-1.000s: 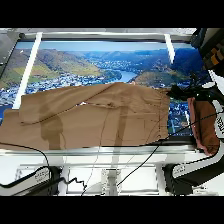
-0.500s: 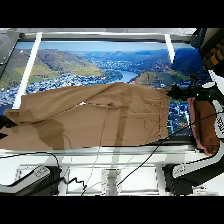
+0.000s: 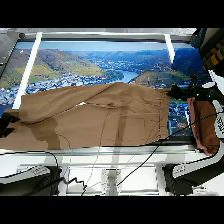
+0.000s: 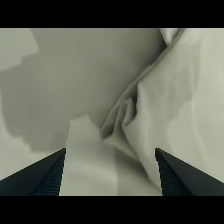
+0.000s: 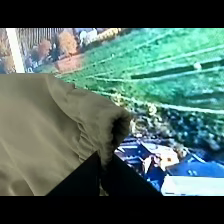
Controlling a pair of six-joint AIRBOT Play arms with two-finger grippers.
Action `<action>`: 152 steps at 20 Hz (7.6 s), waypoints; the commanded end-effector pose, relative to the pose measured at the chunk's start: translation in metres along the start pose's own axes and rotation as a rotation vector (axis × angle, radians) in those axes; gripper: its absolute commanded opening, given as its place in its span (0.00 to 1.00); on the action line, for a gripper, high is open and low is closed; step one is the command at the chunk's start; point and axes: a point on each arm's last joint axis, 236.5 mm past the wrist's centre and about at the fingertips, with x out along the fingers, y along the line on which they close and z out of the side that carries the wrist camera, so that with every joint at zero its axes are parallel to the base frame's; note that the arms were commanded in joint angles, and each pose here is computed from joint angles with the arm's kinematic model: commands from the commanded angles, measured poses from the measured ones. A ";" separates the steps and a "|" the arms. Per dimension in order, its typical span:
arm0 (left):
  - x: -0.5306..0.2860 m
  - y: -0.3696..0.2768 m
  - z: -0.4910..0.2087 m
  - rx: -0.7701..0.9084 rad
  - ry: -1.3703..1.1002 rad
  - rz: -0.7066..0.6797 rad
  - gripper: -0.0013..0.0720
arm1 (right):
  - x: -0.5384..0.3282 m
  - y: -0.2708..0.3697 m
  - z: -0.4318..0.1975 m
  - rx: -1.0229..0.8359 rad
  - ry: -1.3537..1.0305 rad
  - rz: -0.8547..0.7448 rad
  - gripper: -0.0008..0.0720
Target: Fold the clothes and pants, and hang the long-sleeved shirts on hangers.
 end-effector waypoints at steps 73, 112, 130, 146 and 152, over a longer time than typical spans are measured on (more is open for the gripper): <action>-0.011 -0.254 0.146 0.794 -0.346 0.062 0.04 | -0.001 0.001 0.017 0.016 -0.069 0.000 0.05; -0.014 -0.206 0.153 0.735 -0.302 0.221 0.95 | -0.018 -0.011 0.085 0.007 -0.338 -0.096 0.88; -0.215 -0.028 0.063 0.373 -0.111 0.341 0.04 | -0.195 -0.012 -0.051 -0.078 -0.005 -0.182 0.05; -0.066 0.134 -0.023 0.099 0.144 0.077 0.79 | -0.161 -0.002 -0.110 0.006 0.081 -0.056 0.05; -0.047 0.135 -0.009 0.090 0.090 0.037 0.79 | -0.160 0.014 -0.102 0.026 0.046 0.008 0.05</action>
